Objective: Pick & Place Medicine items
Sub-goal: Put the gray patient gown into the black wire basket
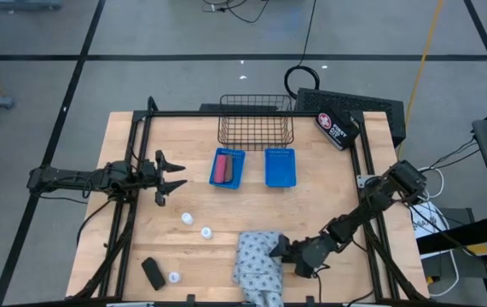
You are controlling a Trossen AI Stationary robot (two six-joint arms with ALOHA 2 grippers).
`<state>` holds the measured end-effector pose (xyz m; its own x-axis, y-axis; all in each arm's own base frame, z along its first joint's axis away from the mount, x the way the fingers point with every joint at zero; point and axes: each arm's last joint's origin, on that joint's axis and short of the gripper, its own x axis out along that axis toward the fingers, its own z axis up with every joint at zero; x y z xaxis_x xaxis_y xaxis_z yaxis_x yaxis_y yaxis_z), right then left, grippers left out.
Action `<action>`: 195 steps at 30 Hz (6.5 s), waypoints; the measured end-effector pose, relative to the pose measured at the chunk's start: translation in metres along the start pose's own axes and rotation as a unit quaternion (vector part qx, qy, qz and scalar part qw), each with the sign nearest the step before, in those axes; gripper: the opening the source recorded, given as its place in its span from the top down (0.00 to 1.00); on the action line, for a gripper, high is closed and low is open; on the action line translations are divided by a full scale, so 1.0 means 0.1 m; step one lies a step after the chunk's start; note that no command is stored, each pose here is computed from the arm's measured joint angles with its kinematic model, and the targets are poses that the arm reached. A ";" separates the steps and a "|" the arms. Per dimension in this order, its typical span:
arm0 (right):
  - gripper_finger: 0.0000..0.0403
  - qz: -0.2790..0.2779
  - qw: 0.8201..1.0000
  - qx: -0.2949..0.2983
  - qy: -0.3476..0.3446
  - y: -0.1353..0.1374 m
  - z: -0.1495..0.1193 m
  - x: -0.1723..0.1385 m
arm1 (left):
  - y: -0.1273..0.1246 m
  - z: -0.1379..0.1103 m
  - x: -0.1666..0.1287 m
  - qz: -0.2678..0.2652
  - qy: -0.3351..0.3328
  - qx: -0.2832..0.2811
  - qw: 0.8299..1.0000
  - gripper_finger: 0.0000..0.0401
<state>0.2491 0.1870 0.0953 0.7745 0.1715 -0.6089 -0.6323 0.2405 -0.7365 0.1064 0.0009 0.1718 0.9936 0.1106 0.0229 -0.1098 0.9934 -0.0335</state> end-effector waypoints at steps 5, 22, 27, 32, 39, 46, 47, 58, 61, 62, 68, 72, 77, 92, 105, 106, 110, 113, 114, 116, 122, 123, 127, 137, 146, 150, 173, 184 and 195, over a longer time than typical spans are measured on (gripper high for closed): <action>0.48 -0.016 0.999 0.029 -0.006 -0.05 -0.02 0.02 | 0.00 0.00 0.00 0.000 0.000 0.000 1.000 0.44; 0.96 -0.023 0.964 0.263 -0.015 -0.22 -0.15 0.03 | 0.00 0.00 0.00 0.000 0.000 0.000 1.000 0.44; 0.96 -0.044 0.943 0.327 -0.041 -0.40 -0.09 -0.18 | 0.00 0.00 0.00 0.000 0.000 0.000 1.000 0.44; 0.96 -0.059 0.928 0.359 -0.073 -0.62 -0.03 -0.47 | 0.00 0.00 0.00 0.000 0.001 0.000 1.000 0.44; 0.96 -0.095 0.909 0.384 -0.130 -0.86 0.02 -0.83 | 0.00 0.00 0.00 0.000 0.000 0.000 1.000 0.44; 0.96 -0.125 0.901 0.381 -0.164 -0.99 0.04 -1.01 | 0.00 0.00 0.00 0.000 0.000 0.000 1.000 0.44; 0.96 -0.129 0.900 0.380 -0.169 -1.00 0.05 -1.03 | 0.00 0.00 0.00 0.000 0.000 0.000 1.000 0.44; 0.96 -0.233 0.880 0.375 -0.176 -1.17 0.05 -1.19 | 0.00 0.00 0.00 0.000 0.000 0.000 1.000 0.44; 0.96 -0.267 0.866 0.382 -0.182 -1.26 0.03 -1.37 | 0.00 0.00 0.00 0.000 0.000 0.000 1.000 0.44; 0.96 -0.284 0.859 0.385 -0.185 -1.30 0.02 -1.45 | 0.00 0.00 0.00 0.000 0.000 0.000 1.000 0.44; 0.96 -0.375 0.811 0.420 -0.160 -1.46 -0.13 -1.78 | 0.00 0.00 0.00 0.000 0.000 0.000 1.000 0.44; 0.96 -0.403 0.798 0.428 -0.129 -1.52 -0.23 -1.81 | 0.00 0.00 0.00 0.000 0.000 0.000 1.000 0.44; 0.96 -0.412 0.804 0.420 -0.089 -1.56 -0.37 -1.77 | 0.00 0.00 0.00 0.000 0.000 0.000 1.000 0.44; 0.96 -0.428 0.798 0.419 -0.069 -1.70 -0.66 -1.74 | 0.00 0.00 0.00 0.000 0.000 0.000 1.000 0.44; 0.96 -0.496 0.683 0.530 -0.084 -1.87 -1.00 -1.65 | 0.00 0.00 0.00 0.000 0.000 0.000 1.000 0.44; 0.96 -0.508 0.675 0.530 -0.077 -1.89 -1.03 -1.62 | 0.00 0.00 0.00 0.000 0.000 0.000 1.000 0.44; 0.96 -0.550 0.655 0.516 -0.050 -1.95 -1.14 -1.54 | 0.00 0.00 0.00 0.000 0.000 0.000 1.000 0.44; 0.96 -0.569 0.647 0.506 -0.038 -1.98 -1.24 -1.50 | 0.00 0.00 0.00 0.000 0.000 0.000 1.000 0.44; 0.96 -0.573 0.646 0.503 -0.033 -1.99 -1.26 -1.50 | 0.00 0.00 0.00 0.000 0.000 0.000 1.000 0.44; 0.96 -0.580 0.645 0.498 -0.020 -2.00 -1.33 -1.49 | 0.00 0.00 0.00 0.000 0.000 0.000 1.000 0.44; 0.96 -0.586 0.639 0.498 0.006 -2.01 -1.47 -1.44 | 0.00 0.00 0.00 0.000 0.000 0.000 1.000 0.44; 0.96 -0.586 0.639 0.498 0.009 -2.01 -1.48 -1.43 | 0.00 0.00 0.00 0.000 0.000 0.000 1.000 0.44; 0.96 -0.586 0.643 0.492 0.020 -2.01 -1.52 -1.41 | 0.00 0.00 0.00 0.000 0.000 0.000 1.000 0.44; 0.96 -0.590 0.632 0.502 0.017 -2.01 -1.56 -1.43 | 0.00 0.00 0.00 0.000 0.000 0.000 1.000 0.44; 0.96 -0.589 0.629 0.507 0.015 -2.01 -1.56 -1.42 | 0.00 0.00 0.00 0.000 0.000 0.000 1.000 0.44; 0.96 -0.607 0.624 0.486 0.070 -2.00 -1.58 -1.44 | 0.00 0.00 0.00 0.000 0.000 0.000 1.000 0.44; 0.96 -0.591 0.583 0.386 0.403 -1.85 -1.68 -1.44 | 0.00 0.00 0.00 0.000 0.000 0.000 1.000 0.44; 0.96 -0.575 0.578 0.374 0.442 -1.80 -1.70 -1.42 | 0.00 0.00 0.00 0.000 0.000 0.000 1.000 0.44; 0.96 -0.589 0.593 0.380 0.397 -1.87 -1.67 -1.45 | 0.00 0.00 0.00 0.000 0.000 0.000 1.000 0.44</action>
<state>0.2516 -0.0422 0.2722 0.2260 -0.9738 0.0268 0.7625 0.1597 -0.6269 0.1064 0.0009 0.1718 0.9936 0.1104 0.0232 -0.1096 0.9934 -0.0336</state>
